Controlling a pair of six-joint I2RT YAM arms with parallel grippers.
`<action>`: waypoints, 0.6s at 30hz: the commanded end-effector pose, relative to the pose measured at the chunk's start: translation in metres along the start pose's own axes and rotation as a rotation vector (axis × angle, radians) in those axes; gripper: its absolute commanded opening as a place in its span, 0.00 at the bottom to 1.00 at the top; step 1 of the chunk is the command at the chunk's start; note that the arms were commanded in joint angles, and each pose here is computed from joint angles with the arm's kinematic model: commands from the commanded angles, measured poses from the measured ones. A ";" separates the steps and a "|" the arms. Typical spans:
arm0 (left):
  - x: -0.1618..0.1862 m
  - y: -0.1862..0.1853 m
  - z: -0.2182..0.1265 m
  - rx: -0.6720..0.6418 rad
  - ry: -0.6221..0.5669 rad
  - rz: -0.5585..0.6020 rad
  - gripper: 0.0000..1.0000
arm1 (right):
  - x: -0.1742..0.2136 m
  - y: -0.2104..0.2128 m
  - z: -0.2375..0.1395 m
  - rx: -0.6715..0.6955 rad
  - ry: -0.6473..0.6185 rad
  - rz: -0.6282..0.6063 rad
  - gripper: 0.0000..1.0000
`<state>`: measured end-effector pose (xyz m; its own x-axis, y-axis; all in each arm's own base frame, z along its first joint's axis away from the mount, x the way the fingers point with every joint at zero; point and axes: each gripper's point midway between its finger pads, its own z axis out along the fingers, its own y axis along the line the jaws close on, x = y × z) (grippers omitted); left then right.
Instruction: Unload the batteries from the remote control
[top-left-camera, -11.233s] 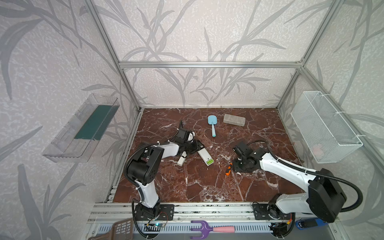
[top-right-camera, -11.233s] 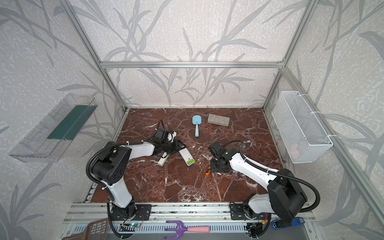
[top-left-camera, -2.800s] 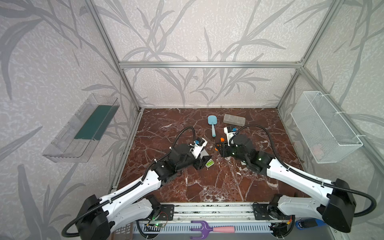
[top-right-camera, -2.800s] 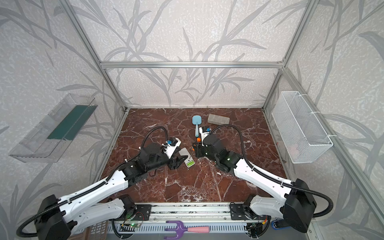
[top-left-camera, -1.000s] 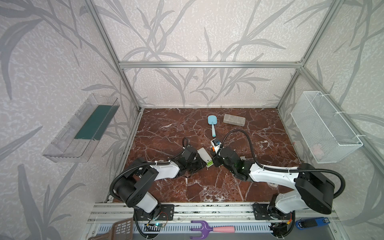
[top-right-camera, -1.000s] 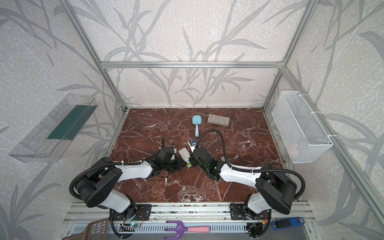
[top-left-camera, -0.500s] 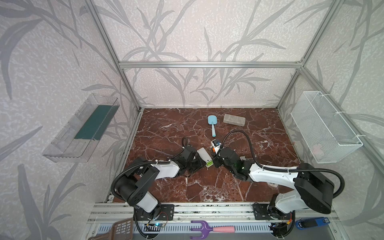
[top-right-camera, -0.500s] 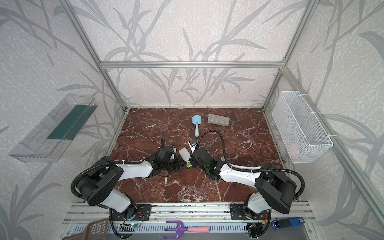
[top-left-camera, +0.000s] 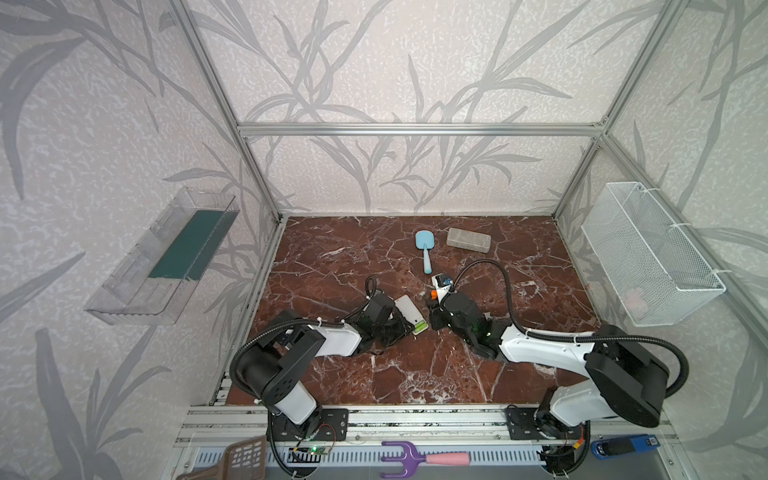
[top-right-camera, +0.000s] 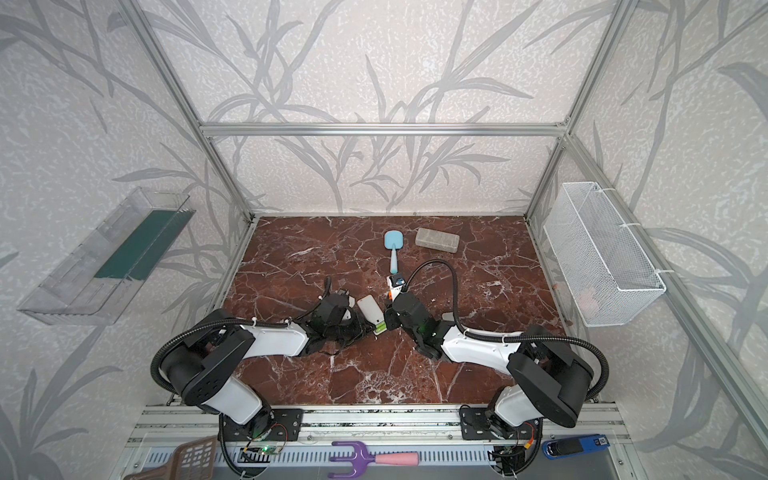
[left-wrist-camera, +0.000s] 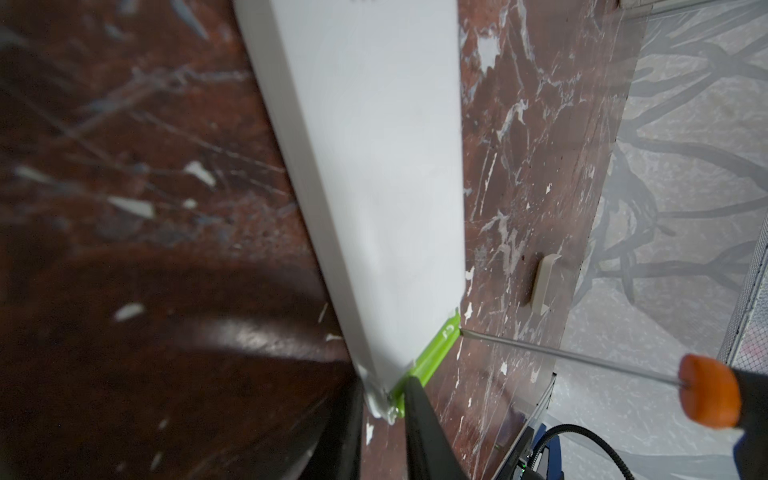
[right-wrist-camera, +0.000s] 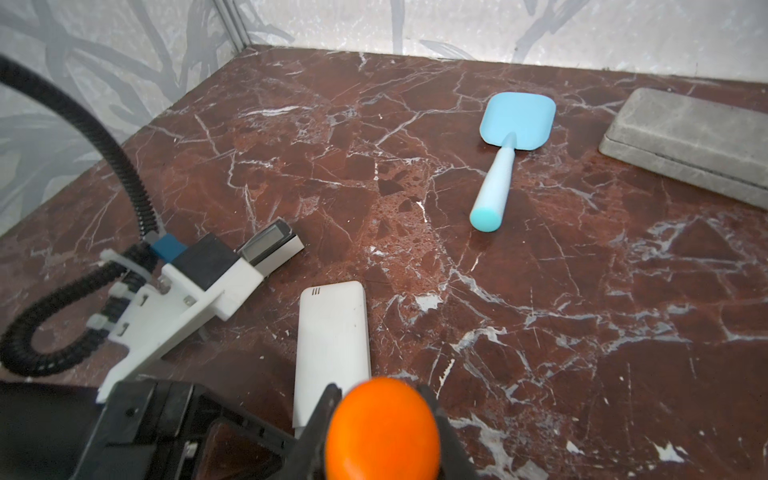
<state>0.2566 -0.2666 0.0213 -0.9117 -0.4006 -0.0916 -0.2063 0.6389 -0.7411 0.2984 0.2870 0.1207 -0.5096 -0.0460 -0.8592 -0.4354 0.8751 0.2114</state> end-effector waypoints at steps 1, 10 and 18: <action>0.008 0.028 0.004 -0.077 0.008 -0.053 0.21 | 0.033 -0.011 0.005 0.011 0.092 0.098 0.00; 0.008 0.034 0.006 -0.097 0.002 -0.059 0.19 | 0.042 -0.026 0.010 -0.003 0.098 0.271 0.00; 0.006 0.036 0.006 -0.111 -0.008 -0.056 0.18 | 0.035 -0.023 0.008 -0.041 0.102 0.308 0.00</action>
<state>0.2578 -0.2658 0.0203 -0.9033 -0.4206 -0.0847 -0.2223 0.6278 -0.7459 0.3184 0.2624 0.1060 -0.6068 0.2567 -0.7522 -0.2490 0.8374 0.4866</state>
